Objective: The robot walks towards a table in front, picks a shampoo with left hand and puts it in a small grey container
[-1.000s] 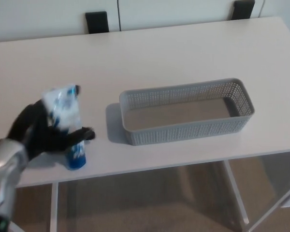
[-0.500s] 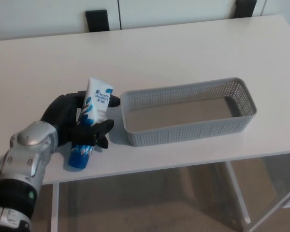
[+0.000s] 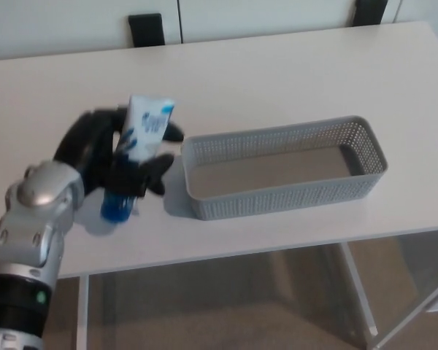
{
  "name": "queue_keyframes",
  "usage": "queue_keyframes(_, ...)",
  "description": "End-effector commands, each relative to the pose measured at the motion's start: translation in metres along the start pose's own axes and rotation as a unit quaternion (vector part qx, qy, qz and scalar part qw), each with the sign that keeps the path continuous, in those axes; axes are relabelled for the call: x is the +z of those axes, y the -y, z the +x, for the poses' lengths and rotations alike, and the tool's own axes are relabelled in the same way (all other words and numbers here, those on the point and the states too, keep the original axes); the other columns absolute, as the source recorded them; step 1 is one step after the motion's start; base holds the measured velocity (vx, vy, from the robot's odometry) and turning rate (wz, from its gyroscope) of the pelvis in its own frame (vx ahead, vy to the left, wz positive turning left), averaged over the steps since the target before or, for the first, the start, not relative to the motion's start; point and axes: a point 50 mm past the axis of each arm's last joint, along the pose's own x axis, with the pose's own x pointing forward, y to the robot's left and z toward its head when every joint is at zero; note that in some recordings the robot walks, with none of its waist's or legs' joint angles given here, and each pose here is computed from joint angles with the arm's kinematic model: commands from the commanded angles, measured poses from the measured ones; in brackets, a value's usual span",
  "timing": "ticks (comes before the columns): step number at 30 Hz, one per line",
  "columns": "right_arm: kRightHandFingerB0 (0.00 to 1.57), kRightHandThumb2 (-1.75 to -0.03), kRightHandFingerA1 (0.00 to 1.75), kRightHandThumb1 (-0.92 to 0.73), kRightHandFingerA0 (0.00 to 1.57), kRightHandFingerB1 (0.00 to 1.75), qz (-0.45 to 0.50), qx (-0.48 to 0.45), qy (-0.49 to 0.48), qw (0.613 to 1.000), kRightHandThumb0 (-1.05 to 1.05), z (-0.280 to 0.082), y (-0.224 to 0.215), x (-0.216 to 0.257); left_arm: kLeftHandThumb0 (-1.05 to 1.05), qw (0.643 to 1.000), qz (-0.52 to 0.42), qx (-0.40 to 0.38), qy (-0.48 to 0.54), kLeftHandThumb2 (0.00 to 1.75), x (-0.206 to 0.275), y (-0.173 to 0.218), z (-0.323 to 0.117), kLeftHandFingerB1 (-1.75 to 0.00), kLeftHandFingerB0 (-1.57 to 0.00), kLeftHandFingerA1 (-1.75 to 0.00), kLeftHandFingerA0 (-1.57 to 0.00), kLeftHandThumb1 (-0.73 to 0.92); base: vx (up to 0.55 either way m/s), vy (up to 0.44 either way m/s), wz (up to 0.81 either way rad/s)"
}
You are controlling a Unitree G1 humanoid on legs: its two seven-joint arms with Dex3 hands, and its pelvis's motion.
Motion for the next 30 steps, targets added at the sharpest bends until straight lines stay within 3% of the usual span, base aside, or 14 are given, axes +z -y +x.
queue_keyframes(1,0.57,-0.59,0.48,-0.67,0.76,0.41,0.000,-0.008,-0.018,1.000,-0.30,-0.001,0.006,-0.005,-0.30,0.986,0.120,0.036,0.107,1.08,0.063,0.018,-0.012,-1.04,-1.04,-1.22,-1.33,0.52,0.00,0.000,0.00)
queue_keyframes(2,0.57,-0.59,0.47,-0.67,0.76,0.41,-0.003,-0.007,-0.020,1.000,-0.30,-0.001,0.007,-0.005,-0.19,0.973,0.169,0.026,0.154,1.07,0.087,0.034,-0.016,-0.98,-0.92,-1.22,-1.25,0.56,0.00,0.000,0.00)
queue_keyframes(4,0.57,-0.59,0.47,-0.67,0.74,0.41,-0.008,-0.007,-0.019,1.000,-0.31,-0.001,0.007,-0.005,-0.15,0.962,0.201,0.011,0.185,0.65,0.107,0.051,-0.018,-1.06,-0.81,-1.43,-0.97,0.78,0.00,0.000,0.00)
queue_keyframes(6,0.57,-0.59,0.47,-0.67,0.75,0.41,-0.009,-0.007,-0.017,1.000,-0.31,-0.001,0.008,-0.004,-0.17,0.949,0.241,0.000,0.204,0.63,0.120,0.065,-0.017,-1.04,-0.79,-1.43,-0.89,0.79,0.00,0.000,0.00)
queue_keyframes(7,0.58,-0.60,0.48,-0.67,0.77,0.42,-0.013,-0.006,-0.017,1.000,-0.30,-0.001,0.007,-0.006,-0.10,0.940,0.261,-0.027,0.219,0.63,0.128,0.086,-0.013,-0.96,-0.82,-1.15,-0.93,0.77,0.00,0.000,0.00)
queue_keyframes(11,0.58,-0.59,0.48,-0.66,0.78,0.42,-0.007,-0.003,-0.017,1.000,-0.29,-0.002,0.006,-0.007,-0.14,0.925,0.305,-0.055,0.220,0.64,0.135,0.116,-0.006,-0.97,-0.79,-1.31,-0.88,0.75,0.00,0.000,0.00)
queue_keyframes(12,0.58,-0.59,0.48,-0.67,0.77,0.42,-0.012,0.000,-0.018,1.000,-0.29,-0.002,0.005,-0.007,-0.24,0.917,0.331,-0.070,0.210,0.64,0.134,0.134,0.000,-1.15,-0.74,-1.55,-0.81,0.78,0.00,0.000,0.00)
queue_keyframes(13,0.58,-0.59,0.48,-0.67,0.77,0.42,-0.012,0.000,-0.019,1.000,-0.29,-0.002,0.005,-0.008,-0.26,0.911,0.349,-0.080,0.206,0.63,0.133,0.143,0.003,-1.07,-0.76,-1.63,-0.77,0.78,0.00,0.000,0.00)
queue_keyframes(15,0.58,-0.59,0.47,-0.66,0.77,0.41,-0.010,-0.001,-0.023,1.000,-0.30,-0.002,0.006,-0.008,-0.28,0.899,0.377,-0.091,0.200,0.65,0.131,0.155,0.007,-1.23,-0.70,-1.67,-0.77,0.77,0.00,0.000,0.00)
queue_keyframes(19,0.58,-0.59,0.48,-0.66,0.77,0.42,-0.023,0.000,-0.007,1.000,-0.28,-0.002,0.007,-0.004,-0.25,0.880,0.424,-0.105,0.187,0.66,0.120,0.186,0.026,-1.22,-0.71,-1.65,-0.79,0.79,0.00,0.000,0.00)
queue_keyframes(25,0.58,-0.59,0.46,-0.68,0.74,0.41,-0.029,0.004,-0.013,0.999,-0.30,0.000,0.002,-0.003,-0.19,0.879,0.433,-0.109,0.165,0.63,0.096,0.202,0.042,-0.93,-0.80,-1.65,-0.80,0.73,0.00,0.000,0.00)
queue_keyframes(28,0.58,-0.59,0.47,-0.68,0.76,0.41,-0.028,0.003,-0.012,1.000,-0.29,0.000,0.000,-0.003,-0.23,0.877,0.445,-0.114,0.143,0.63,0.089,0.200,0.048,-0.99,-0.71,-1.67,-0.79,0.74,0.00,0.000,0.00)
queue_keyframes(29,0.58,-0.59,0.47,-0.67,0.74,0.41,-0.028,0.005,-0.013,1.000,-0.29,0.000,0.000,-0.003,-0.21,0.875,0.452,-0.111,0.134,0.67,0.083,0.198,0.050,-1.44,-0.59,-1.69,-0.78,0.69,0.00,0.000,0.00)
queue_keyframes(30,0.58,-0.59,0.47,-0.68,0.74,0.41,-0.029,0.006,-0.014,0.999,-0.29,0.000,-0.001,-0.004,-0.21,0.872,0.460,-0.108,0.124,0.67,0.079,0.196,0.052,-1.44,-0.59,-1.72,-0.94,0.70,0.00,0.000,0.00)
